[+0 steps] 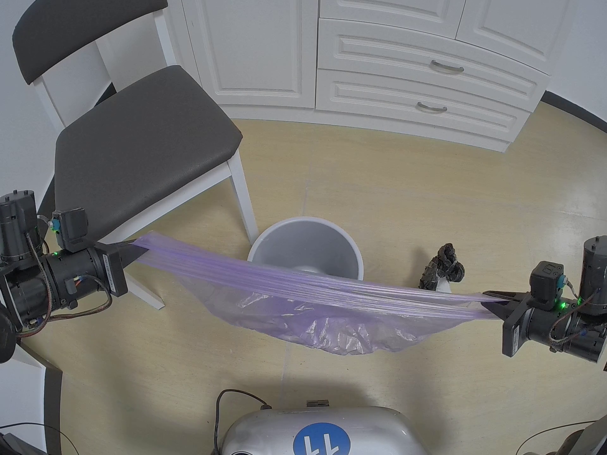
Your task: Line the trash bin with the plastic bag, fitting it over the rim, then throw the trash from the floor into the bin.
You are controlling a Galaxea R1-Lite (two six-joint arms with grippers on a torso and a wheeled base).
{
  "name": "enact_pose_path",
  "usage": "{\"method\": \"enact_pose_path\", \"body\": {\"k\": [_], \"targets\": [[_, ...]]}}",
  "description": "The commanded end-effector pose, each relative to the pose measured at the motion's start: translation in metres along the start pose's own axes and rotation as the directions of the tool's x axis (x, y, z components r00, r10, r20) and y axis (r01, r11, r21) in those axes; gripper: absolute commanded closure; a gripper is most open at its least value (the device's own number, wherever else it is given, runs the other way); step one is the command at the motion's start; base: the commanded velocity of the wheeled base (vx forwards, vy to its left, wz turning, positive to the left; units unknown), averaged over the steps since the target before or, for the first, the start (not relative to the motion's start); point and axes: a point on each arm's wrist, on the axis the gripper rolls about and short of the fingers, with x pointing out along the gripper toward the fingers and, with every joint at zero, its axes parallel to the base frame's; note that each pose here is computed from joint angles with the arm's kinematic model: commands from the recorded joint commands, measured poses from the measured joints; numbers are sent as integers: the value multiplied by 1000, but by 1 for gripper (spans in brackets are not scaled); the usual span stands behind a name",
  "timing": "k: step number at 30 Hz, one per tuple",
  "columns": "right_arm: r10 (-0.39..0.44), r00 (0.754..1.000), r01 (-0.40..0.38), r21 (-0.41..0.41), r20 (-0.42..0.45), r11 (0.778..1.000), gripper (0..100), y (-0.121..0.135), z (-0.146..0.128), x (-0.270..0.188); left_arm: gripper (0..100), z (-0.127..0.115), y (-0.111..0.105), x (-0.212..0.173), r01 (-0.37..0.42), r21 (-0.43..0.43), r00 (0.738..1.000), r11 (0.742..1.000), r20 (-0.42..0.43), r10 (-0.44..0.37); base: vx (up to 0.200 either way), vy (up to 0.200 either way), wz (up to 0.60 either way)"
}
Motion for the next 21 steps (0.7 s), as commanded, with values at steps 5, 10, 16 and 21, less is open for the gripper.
{"method": "enact_pose_path", "body": {"k": [5, 10, 16, 21], "targets": [[-14, 1000, 14, -16, 19, 1000, 100, -2, 0, -7, 100, 2, 3, -4, -23, 1, 1000, 1000, 16, 23, 0, 0, 0], [-8, 999, 9, -29, 38, 1000, 100, -1, 2, -8, 100, 2, -2, -6, -3, 14, 1000, 1000, 21, 3, 0, 0, 0], [-1, 999, 2, -34, 46, 999, 100, 1, 3, -10, 100, 2, -11, -13, 24, 28, 999, 999, 37, -25, 0, 0, 0], [53, 997, -50, -53, 56, 997, 100, 10, 4, -10, 100, -3, -25, -13, 92, 47, 996, 995, 18, -92, 0, 0, 0]]}}
